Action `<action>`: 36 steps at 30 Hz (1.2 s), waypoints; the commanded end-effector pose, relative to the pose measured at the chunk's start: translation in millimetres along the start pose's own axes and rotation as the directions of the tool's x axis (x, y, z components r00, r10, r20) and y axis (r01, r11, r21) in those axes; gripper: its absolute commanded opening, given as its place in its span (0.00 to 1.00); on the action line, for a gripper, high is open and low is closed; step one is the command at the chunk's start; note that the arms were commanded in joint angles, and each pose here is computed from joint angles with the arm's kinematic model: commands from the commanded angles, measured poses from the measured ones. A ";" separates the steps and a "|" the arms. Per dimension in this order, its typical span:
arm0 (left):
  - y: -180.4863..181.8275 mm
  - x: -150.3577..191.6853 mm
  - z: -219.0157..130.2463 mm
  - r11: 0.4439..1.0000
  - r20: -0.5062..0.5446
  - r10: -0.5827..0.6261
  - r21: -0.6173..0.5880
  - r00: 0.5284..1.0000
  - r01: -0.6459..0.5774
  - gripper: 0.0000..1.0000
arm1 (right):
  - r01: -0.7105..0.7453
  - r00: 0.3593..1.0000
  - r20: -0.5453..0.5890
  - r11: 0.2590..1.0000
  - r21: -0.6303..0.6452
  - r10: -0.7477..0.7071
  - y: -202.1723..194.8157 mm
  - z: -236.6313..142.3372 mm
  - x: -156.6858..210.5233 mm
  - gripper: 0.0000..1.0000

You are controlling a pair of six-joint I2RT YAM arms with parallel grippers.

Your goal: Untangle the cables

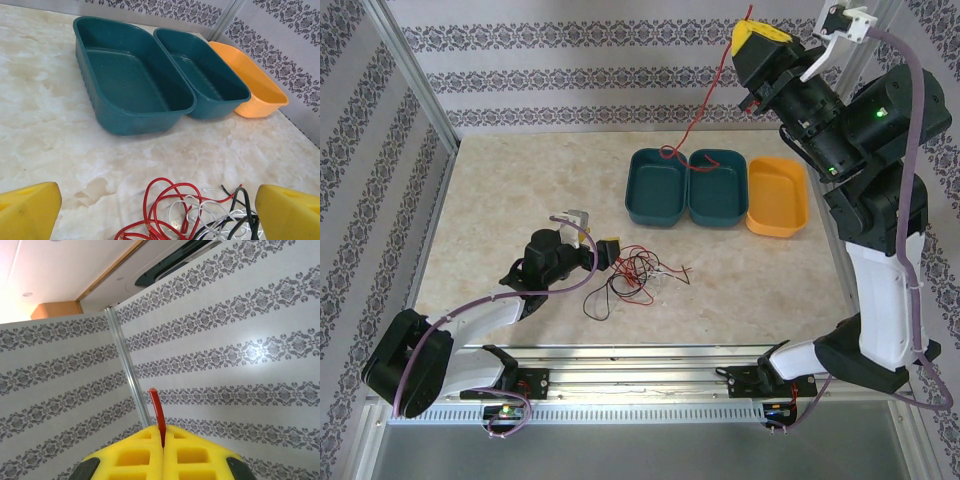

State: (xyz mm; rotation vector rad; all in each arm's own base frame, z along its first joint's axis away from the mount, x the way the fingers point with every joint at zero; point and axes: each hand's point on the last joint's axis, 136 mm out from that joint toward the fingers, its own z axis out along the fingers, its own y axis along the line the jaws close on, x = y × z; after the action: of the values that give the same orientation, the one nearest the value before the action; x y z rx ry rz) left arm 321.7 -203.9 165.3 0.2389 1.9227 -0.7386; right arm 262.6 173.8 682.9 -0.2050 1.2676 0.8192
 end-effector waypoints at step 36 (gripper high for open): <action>4.1 4.0 -31.4 0.998 0.021 -0.047 -0.033 0.999 0.048 0.99 | 0.185 0.973 -0.229 0.605 0.774 -0.004 -364.5 -51.6 121.7 0.00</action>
State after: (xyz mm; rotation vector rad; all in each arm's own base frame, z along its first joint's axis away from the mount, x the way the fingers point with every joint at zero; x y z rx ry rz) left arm 301.0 -186.2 172.5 0.1877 1.9144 -0.7289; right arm 471.4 -44.7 437.6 0.3537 1.7739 0.1051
